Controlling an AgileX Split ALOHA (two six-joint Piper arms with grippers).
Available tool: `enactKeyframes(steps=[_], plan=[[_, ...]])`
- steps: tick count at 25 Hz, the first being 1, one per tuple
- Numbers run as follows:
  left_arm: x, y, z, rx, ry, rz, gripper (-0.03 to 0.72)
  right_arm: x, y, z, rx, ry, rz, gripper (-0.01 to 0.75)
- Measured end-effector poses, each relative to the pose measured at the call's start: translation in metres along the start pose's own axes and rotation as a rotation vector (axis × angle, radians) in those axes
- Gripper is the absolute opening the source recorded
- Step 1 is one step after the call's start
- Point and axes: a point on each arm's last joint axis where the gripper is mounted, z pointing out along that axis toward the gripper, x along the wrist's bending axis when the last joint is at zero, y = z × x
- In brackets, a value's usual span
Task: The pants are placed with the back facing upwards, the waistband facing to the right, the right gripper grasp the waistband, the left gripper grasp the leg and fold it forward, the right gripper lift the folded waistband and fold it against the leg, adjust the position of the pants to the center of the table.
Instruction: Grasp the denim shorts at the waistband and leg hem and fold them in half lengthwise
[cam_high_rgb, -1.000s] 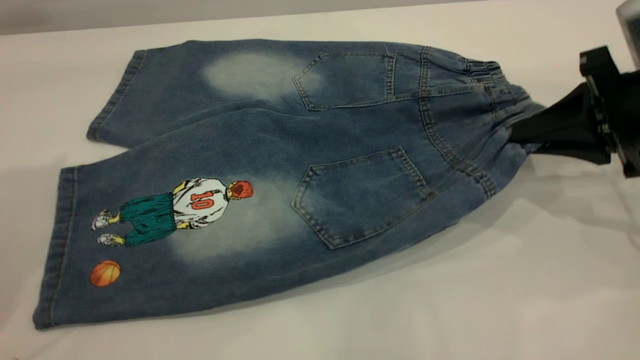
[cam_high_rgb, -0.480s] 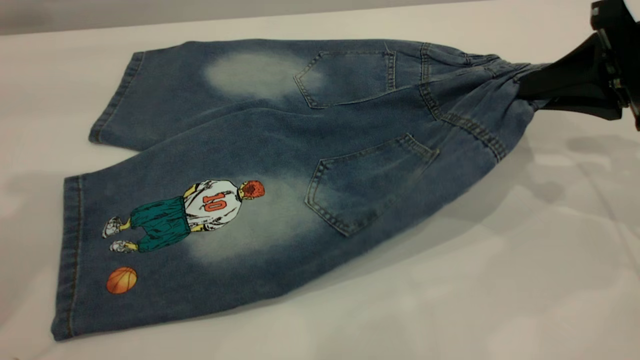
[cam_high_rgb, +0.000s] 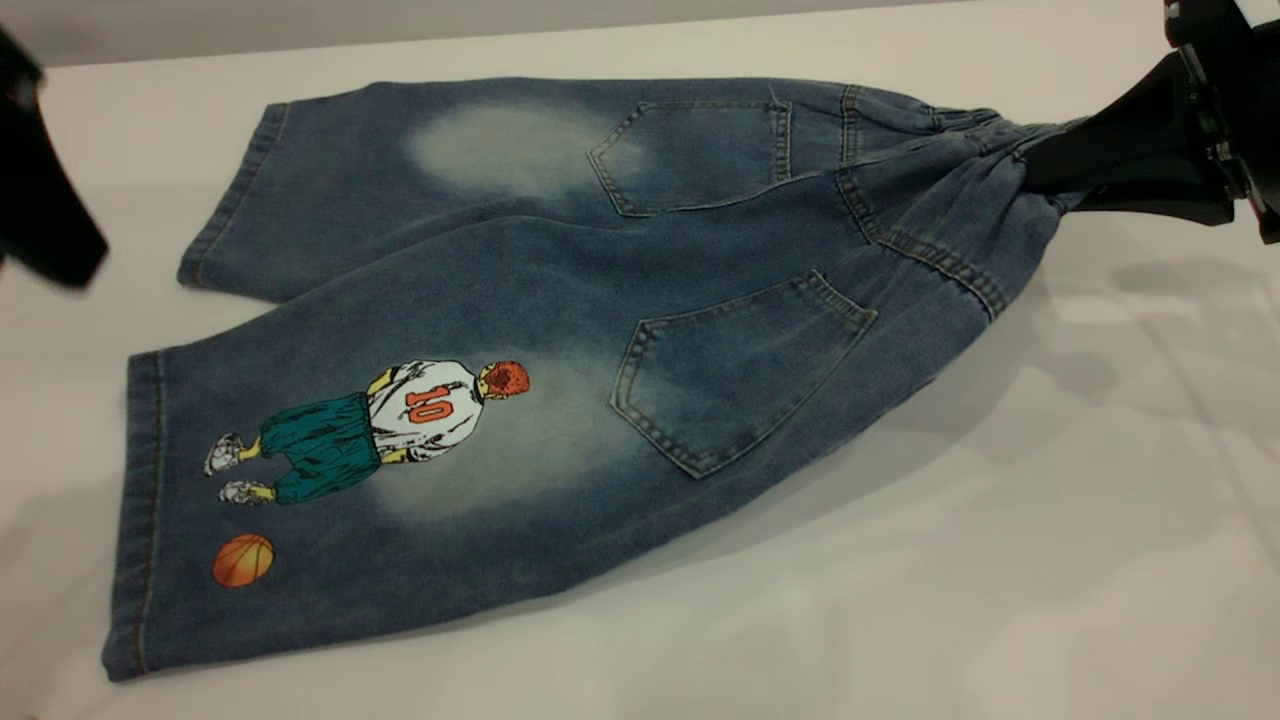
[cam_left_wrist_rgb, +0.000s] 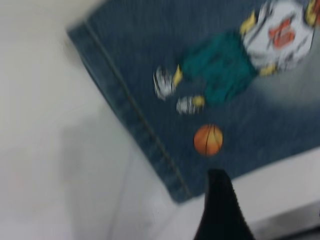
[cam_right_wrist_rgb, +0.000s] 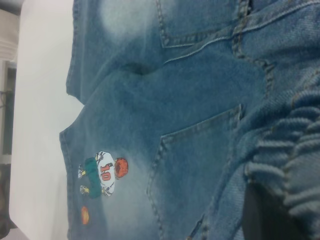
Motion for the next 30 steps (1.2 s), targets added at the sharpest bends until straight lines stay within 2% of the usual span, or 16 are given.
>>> enactKeyframes(steps=[7,14,22,30], plan=[[0.005,-0.027,0.028,0.128,0.012,0.051,0.419,0.0,0.0,0.0,0.0,0.0,0.0,0.045],[0.007,-0.029,0.05,0.195,0.004,0.029,0.419,0.0,0.0,0.0,0.001,0.0,-0.001,0.045],[-0.005,-0.028,0.09,0.268,0.011,0.098,0.419,0.0,-0.001,0.0,0.006,-0.001,-0.005,0.045],[-0.015,-0.041,0.123,0.412,0.025,0.186,0.419,0.0,-0.001,0.0,0.01,-0.001,-0.008,0.045]])
